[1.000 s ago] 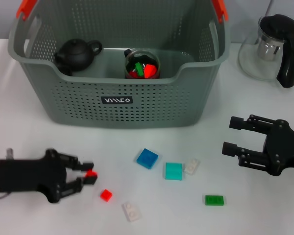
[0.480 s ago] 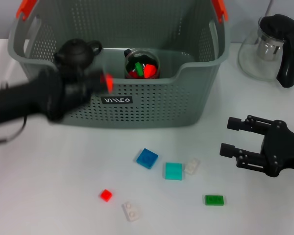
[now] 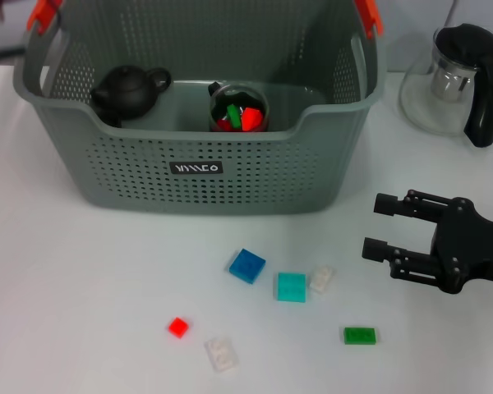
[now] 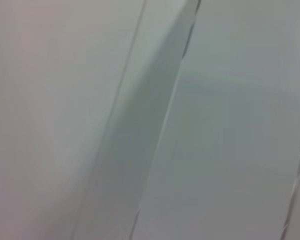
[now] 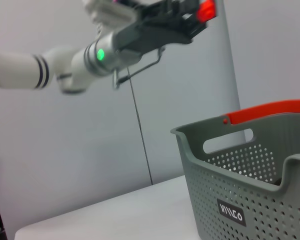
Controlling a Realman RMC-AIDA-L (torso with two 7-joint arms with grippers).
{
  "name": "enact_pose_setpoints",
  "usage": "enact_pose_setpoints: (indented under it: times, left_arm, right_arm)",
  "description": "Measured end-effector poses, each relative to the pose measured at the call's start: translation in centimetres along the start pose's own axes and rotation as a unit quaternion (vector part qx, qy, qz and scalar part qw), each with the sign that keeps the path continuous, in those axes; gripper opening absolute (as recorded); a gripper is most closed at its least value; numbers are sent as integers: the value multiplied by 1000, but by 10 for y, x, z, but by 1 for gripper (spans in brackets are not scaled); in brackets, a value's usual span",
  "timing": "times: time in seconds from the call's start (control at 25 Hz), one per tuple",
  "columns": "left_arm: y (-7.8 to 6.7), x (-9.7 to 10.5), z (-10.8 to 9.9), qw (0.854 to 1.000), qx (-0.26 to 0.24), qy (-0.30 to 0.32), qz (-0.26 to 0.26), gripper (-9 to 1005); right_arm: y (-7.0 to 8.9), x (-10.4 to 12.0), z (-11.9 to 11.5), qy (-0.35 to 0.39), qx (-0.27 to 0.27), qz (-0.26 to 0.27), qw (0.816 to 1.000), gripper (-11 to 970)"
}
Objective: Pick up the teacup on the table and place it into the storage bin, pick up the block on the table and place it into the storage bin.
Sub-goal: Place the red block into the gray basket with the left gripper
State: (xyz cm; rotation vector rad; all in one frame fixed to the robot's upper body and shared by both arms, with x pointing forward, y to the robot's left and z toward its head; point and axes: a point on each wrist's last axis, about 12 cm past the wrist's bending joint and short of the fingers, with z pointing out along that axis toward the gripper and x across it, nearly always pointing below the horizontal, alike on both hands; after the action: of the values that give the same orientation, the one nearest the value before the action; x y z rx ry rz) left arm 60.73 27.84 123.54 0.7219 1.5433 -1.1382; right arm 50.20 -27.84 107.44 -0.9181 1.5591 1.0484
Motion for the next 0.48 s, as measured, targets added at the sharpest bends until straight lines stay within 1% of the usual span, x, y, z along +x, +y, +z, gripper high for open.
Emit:
enact_pose_setpoints:
  times: [0.12, 0.16, 0.2, 0.24, 0.36, 0.48]
  left_arm:
    - [4, -22, 21, 995, -45, 88, -6, 262]
    - [5, -27, 29, 990, -65, 124, -1, 262]
    - [5, -29, 34, 986, -76, 146, 1, 262]
    - [7, -31, 45, 977, -98, 188, 7, 263]
    - [8, -26, 72, 955, -131, 266, 16, 263]
    - [9, -10, 97, 935, -162, 315, 25, 263]
  right_arm:
    - [-1, 0, 0, -1, 2, -1, 1000, 735]
    - [-1, 0, 0, -1, 3, -1, 1000, 734]
    - [-1, 0, 1, -1, 4, -1, 1000, 734]
    - [-1, 0, 2, -1, 4, -2, 1000, 734]
    - [-1, -1, 4, -2, 3, -2, 1000, 734]
    - [-2, -1, 5, -2, 4, -3, 1000, 734]
